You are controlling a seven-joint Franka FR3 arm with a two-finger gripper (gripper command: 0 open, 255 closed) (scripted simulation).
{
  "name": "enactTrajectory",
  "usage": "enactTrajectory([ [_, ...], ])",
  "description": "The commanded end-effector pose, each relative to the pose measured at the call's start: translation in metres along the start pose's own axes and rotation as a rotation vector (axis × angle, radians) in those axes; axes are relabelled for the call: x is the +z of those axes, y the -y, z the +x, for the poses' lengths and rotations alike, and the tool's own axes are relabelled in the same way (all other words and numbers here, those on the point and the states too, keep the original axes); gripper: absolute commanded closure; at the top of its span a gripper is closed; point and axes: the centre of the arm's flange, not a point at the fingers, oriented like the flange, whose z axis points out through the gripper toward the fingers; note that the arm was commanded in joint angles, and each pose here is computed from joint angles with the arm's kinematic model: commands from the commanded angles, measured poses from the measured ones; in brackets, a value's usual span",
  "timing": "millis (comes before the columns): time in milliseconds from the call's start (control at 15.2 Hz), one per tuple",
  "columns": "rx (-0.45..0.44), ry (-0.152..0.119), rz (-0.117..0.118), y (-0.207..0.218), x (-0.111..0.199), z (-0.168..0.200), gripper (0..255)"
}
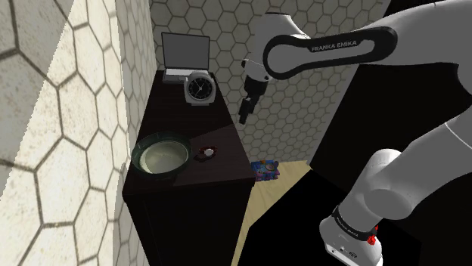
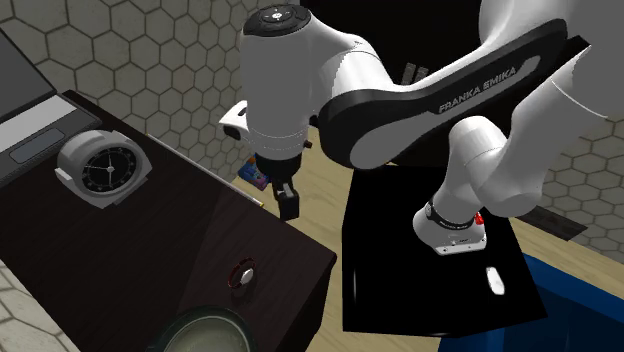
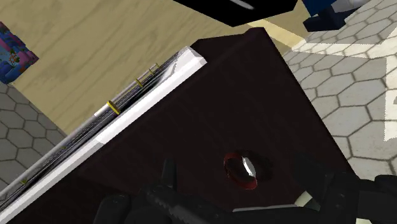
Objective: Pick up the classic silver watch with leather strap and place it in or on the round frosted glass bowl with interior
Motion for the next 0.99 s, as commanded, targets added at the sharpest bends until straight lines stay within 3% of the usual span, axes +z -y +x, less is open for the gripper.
enactTrajectory([
  [0, -0.055, -0.001, -0.008, 0.012, 0.018, 0.017, 0],
  [924, -0.405, 0.001, -0.059, 0.092, 0.135, 0.121, 0],
])
